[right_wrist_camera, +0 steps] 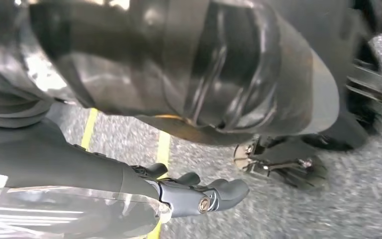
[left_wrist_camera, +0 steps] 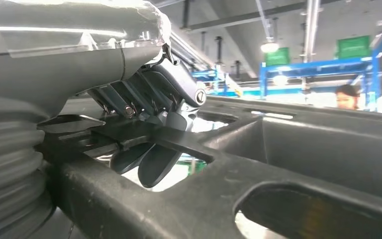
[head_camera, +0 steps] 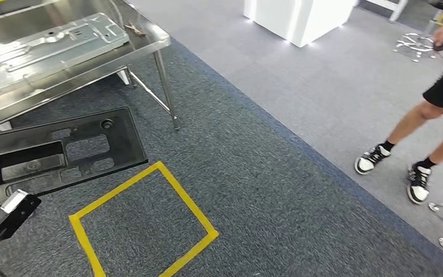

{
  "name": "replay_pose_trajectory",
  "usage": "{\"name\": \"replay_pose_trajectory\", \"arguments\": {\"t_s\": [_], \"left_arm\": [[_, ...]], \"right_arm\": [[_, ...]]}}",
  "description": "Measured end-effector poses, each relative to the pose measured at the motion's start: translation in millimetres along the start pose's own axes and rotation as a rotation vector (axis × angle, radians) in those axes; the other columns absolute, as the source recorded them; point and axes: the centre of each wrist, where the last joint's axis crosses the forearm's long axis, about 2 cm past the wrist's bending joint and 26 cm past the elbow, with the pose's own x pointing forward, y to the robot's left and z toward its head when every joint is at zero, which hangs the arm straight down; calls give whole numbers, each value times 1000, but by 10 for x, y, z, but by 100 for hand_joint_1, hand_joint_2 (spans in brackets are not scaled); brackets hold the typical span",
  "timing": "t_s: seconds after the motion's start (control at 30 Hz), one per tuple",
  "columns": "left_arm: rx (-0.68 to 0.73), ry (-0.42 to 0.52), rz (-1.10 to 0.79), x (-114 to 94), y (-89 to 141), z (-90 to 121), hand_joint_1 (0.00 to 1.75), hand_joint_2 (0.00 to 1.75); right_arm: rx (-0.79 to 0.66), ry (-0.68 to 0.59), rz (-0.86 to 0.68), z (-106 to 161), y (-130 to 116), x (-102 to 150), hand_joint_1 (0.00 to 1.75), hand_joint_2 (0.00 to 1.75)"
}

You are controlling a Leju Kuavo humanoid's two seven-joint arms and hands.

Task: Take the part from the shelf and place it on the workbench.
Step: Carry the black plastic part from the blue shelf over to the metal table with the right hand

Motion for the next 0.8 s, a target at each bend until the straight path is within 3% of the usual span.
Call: {"name": "replay_pose_trajectory", "arguments": {"t_s": [0.8], "left_arm": [[-29,-49,167,58,-4,-96,175,175]], "right_arm": [[-18,17,-69,5,-22,-27,0,0]]}}
